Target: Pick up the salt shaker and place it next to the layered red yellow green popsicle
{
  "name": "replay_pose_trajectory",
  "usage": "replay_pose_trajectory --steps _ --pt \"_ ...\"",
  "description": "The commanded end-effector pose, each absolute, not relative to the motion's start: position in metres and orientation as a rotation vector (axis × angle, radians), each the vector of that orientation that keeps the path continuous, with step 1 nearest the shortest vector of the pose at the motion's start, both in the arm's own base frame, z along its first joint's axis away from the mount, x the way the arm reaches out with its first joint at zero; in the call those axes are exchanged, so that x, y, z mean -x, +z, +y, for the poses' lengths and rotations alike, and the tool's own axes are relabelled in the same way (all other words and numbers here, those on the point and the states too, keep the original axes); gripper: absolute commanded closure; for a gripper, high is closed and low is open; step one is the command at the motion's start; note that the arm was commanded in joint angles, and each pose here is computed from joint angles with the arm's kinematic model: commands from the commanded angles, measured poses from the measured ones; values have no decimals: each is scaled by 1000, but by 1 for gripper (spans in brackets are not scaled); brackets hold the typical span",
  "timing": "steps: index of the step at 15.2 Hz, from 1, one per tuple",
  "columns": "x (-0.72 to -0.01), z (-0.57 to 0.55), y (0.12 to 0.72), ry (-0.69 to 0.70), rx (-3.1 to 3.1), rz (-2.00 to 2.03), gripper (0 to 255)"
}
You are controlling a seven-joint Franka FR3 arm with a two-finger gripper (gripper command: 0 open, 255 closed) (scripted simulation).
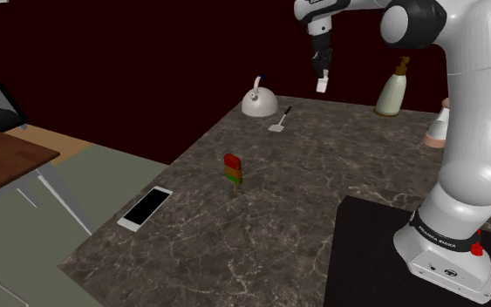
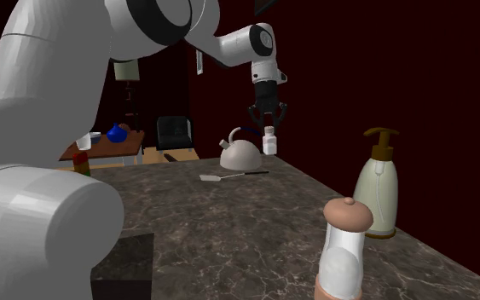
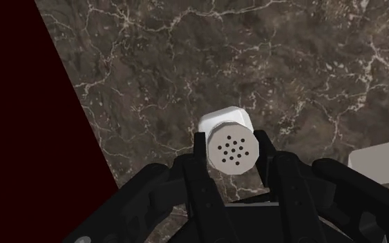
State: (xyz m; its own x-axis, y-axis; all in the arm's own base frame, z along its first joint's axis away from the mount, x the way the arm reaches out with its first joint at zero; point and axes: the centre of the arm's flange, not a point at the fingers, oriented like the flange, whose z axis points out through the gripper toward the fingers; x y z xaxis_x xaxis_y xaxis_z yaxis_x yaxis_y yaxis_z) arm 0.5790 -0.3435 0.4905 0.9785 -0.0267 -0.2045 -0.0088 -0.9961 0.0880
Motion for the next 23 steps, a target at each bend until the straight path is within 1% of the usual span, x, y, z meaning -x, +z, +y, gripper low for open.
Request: replay_pose_trajectory --steps 1,16,23 --pt "-580 -344 502 -316 -3039 -27 255" --pt "-580 -344 579 -316 -3039 -27 255" --pt "-568 -252 579 -316 -3039 -27 255"
